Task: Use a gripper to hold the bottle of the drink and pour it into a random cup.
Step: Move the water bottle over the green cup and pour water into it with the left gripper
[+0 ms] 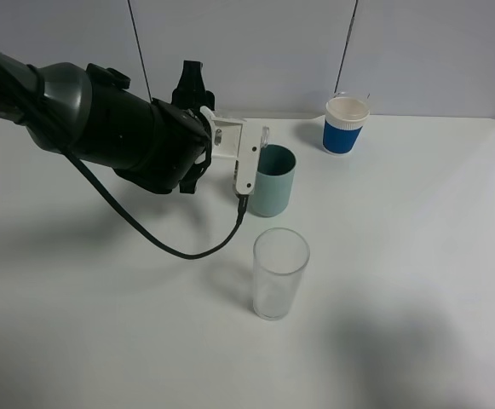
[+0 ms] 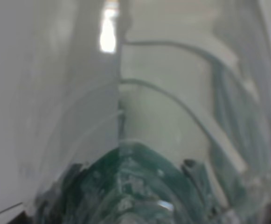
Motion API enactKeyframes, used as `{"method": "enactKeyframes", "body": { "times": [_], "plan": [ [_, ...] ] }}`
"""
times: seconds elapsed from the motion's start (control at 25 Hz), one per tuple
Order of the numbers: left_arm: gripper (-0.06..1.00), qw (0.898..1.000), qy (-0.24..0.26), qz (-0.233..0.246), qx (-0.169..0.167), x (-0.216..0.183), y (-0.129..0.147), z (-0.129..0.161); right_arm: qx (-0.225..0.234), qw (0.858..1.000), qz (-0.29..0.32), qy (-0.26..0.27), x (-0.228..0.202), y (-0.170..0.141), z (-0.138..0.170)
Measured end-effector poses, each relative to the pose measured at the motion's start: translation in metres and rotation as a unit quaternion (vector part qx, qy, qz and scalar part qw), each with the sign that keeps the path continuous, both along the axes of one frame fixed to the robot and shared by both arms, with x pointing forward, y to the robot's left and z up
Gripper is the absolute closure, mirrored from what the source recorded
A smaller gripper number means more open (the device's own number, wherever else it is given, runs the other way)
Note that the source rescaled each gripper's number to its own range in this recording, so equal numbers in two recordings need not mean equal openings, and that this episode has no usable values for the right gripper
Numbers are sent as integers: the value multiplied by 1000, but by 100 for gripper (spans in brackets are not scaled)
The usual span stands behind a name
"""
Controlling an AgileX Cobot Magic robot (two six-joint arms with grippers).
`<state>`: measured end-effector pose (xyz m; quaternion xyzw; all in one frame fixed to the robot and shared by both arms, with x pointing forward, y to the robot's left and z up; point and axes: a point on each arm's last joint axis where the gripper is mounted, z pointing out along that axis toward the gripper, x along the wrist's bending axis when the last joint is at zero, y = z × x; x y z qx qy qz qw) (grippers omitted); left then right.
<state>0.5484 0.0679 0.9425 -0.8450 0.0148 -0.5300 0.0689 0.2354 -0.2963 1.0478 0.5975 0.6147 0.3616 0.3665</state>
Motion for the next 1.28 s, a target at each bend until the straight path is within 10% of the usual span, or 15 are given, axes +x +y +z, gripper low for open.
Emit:
{"method": "enactKeyframes", "body": {
  "times": [1.28],
  "plan": [
    [90,999,-18,-19,47,7,-5,13,0,1000,0,0,0,0,0]
  ]
}}
